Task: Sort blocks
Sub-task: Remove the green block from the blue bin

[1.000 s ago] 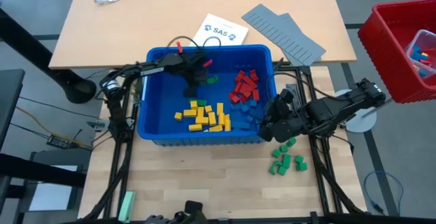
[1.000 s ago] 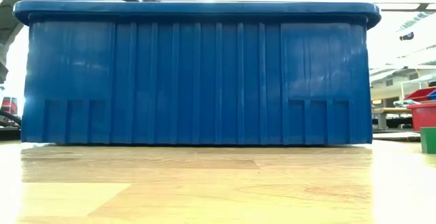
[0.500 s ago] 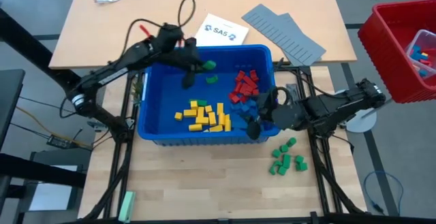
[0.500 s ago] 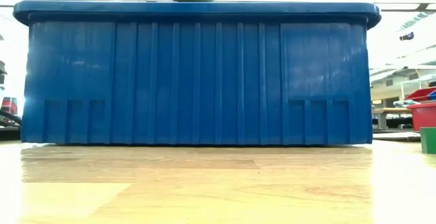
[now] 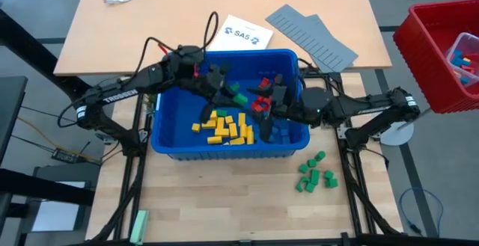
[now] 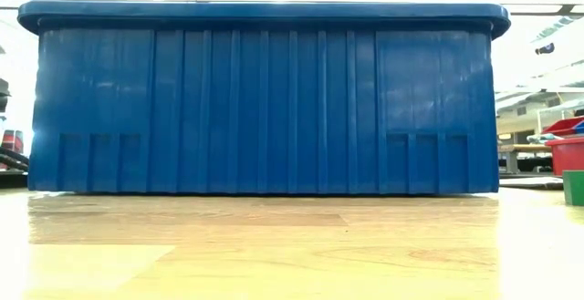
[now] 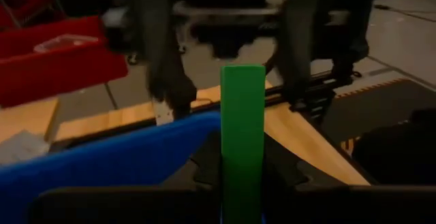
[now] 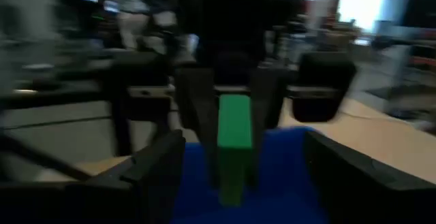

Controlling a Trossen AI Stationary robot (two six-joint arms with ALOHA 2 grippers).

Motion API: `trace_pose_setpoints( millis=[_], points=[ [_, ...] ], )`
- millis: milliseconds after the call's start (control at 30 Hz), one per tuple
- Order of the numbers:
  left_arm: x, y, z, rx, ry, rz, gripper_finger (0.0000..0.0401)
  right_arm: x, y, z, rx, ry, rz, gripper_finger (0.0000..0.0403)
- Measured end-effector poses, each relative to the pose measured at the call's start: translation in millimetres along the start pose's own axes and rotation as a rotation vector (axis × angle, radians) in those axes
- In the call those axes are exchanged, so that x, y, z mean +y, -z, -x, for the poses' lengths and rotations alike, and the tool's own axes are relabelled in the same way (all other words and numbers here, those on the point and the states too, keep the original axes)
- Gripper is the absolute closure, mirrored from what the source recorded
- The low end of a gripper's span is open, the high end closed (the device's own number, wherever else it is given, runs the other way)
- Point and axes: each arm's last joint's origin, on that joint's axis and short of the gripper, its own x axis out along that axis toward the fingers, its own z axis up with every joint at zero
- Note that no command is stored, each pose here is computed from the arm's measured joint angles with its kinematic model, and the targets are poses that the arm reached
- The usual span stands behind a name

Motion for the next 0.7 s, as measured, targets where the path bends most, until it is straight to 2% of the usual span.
trace_pose_setpoints(
  millis=[100,267,567,700],
  points=[
    [-6,-5,-4,-0.019,-0.027,-0.022,0.0334,1,0,-7,-0.028,-0.099,-0.024,0.0135],
    [-10,-7,-7,-0.027,-0.029,-0.032,0.0334,1,0,-12,-0.060,-0.093,0.023,0.0186],
    [-9,-7,-7,-0.035,-0.038,-0.029,0.0330,-6,2,-15,-0.051,-0.058,0.093,0.0359],
    [-9,-8,-7,-0.041,-0.041,-0.049,0.0329,-7,0,-16,-0.073,-0.057,0.110,0.0361]
  ],
)
